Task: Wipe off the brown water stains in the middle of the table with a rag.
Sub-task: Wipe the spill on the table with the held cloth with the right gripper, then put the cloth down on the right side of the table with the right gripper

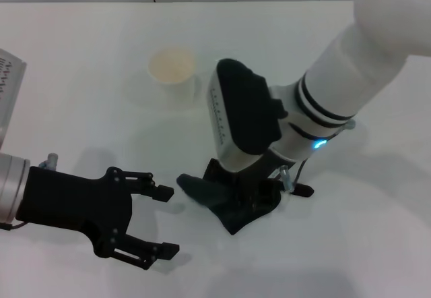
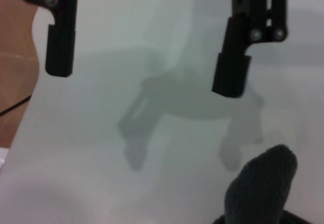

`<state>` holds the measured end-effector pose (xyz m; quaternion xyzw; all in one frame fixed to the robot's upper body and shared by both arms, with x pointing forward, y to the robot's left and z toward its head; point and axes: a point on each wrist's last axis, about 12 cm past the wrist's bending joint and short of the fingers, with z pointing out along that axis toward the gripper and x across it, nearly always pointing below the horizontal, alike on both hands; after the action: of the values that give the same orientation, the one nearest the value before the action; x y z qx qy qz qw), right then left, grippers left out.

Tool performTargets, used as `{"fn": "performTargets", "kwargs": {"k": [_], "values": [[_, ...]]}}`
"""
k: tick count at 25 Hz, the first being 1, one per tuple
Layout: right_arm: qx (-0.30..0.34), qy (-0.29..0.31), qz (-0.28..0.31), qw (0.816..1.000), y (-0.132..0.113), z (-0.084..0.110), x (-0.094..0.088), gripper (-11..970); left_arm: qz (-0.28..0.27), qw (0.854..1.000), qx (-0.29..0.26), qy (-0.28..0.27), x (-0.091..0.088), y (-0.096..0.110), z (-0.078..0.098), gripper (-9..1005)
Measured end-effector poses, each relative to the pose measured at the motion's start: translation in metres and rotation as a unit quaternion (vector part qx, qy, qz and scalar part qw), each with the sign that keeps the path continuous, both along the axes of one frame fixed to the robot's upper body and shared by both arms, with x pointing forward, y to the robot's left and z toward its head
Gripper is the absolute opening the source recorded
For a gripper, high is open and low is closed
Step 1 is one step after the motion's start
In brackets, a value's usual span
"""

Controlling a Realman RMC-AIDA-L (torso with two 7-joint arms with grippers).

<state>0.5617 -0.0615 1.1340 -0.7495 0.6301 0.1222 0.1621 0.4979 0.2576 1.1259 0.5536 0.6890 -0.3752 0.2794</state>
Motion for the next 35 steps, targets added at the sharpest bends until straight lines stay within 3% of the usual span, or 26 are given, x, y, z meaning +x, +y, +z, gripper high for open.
{"fn": "performTargets", "kwargs": {"k": [8,18,35], "values": [[0.02,-0.001,-0.065,0.998,-0.044,0.009,0.016,78,0.007,1.0,-0.002,-0.006,0.001,0.002,-0.001,895],[0.064,0.019,-0.095,0.993,-0.109,0.023,0.016,80,0.019,1.0,-0.002,-0.014,0.003,0.003,-0.002,895],[0.075,0.047,-0.122,0.989,-0.113,0.01,0.012,85,0.029,0.999,-0.004,-0.02,0.006,0.003,-0.004,895]]}}
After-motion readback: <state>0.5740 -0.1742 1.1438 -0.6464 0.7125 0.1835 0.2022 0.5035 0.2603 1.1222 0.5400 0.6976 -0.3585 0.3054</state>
